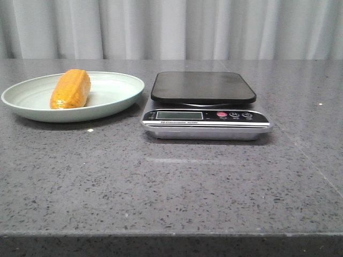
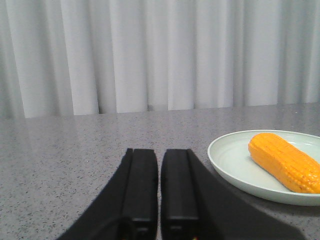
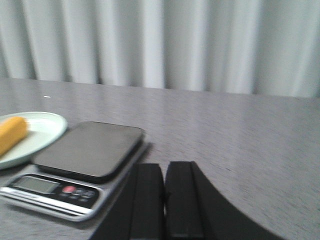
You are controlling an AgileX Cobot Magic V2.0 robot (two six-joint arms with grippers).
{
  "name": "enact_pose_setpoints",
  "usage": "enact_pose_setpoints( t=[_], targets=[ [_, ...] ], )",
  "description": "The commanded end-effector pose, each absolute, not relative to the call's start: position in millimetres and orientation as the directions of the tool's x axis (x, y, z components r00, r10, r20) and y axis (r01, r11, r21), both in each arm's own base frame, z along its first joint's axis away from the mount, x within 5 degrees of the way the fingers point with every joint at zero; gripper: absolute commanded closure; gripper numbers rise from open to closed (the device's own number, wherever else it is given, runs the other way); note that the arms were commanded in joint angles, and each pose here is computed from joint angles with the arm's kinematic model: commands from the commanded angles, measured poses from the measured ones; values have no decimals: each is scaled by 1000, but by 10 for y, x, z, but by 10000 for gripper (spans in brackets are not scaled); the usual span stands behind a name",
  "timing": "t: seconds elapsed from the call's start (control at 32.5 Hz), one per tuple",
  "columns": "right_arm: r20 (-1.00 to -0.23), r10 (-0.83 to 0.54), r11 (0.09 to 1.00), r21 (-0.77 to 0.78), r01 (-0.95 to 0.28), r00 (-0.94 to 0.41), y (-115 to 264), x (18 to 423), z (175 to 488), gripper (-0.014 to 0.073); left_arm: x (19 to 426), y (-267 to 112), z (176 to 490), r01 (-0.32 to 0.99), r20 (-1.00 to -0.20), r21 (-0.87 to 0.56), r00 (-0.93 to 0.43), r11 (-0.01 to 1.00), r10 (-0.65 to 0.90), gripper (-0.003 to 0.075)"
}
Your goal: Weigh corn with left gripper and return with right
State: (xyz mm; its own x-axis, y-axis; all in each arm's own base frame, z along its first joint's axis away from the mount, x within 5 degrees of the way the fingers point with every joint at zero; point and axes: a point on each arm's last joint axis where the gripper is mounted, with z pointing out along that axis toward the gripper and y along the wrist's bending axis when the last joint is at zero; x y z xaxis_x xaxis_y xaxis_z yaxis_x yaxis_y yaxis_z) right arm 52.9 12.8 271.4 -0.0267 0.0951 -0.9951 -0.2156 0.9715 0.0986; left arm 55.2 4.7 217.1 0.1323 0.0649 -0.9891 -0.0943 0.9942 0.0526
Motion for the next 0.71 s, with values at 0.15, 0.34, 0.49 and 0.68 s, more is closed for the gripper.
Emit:
enact_pose_setpoints(
  t=[0.15, 0.34, 0.49, 0.68],
  targets=[
    [-989, 86, 996, 83, -28, 120, 11, 561, 2510, 435, 523, 41, 2229, -94, -972, 43, 227, 995, 64, 574],
    [-981, 87, 996, 84, -29, 171, 7, 506, 2302, 435, 523, 41, 2229, -94, -972, 43, 227, 995, 64, 574],
    [-980, 90, 996, 87, -25, 179, 2, 529, 2205, 435, 523, 41, 2229, -94, -972, 43, 227, 995, 64, 574],
    [-971, 91, 996, 88, -22, 221, -4, 530, 2196, 435, 523, 41, 2229, -94, -972, 43, 227, 995, 64, 574]
  ],
)
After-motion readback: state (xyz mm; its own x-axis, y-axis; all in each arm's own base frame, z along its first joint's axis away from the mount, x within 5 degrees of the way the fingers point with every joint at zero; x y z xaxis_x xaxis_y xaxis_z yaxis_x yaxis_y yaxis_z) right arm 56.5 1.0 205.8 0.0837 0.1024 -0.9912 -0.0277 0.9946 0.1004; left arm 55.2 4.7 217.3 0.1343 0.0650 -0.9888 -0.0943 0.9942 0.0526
